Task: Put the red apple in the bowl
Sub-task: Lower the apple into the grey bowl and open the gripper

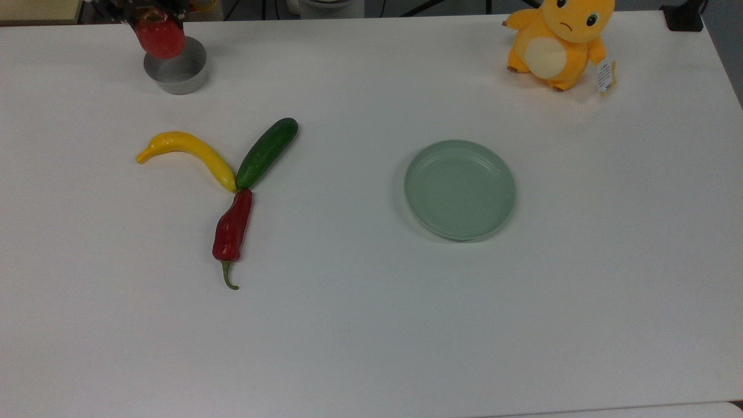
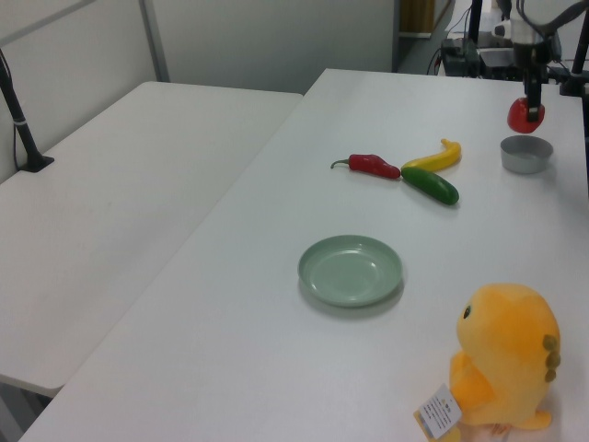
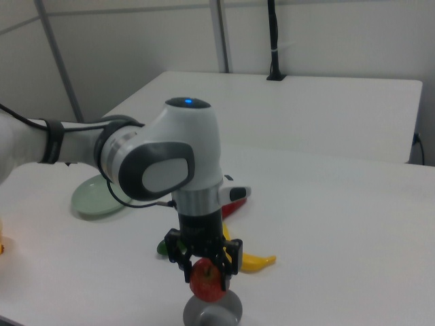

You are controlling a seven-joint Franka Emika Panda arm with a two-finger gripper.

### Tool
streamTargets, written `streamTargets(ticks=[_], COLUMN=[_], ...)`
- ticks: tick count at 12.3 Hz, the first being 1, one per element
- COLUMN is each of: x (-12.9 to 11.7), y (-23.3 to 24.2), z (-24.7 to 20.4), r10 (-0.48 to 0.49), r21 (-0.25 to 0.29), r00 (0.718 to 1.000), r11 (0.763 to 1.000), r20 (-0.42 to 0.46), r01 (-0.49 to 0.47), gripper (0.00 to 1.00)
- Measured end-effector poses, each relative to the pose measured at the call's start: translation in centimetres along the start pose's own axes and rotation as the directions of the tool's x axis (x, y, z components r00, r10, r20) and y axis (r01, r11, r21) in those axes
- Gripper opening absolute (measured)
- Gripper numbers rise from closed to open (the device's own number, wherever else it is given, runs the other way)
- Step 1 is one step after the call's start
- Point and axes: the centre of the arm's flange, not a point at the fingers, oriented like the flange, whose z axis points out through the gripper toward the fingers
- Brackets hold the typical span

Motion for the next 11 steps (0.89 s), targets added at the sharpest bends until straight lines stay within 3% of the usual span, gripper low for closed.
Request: streamTargets(ticks=[11], x=[0.6], y=[-1.0], z=[7.5], r10=[-0.041], r21=[-0.016], r00=[0.997], r11=[0.999], r20=[0.063], r01=[0.043], gripper=[0.75])
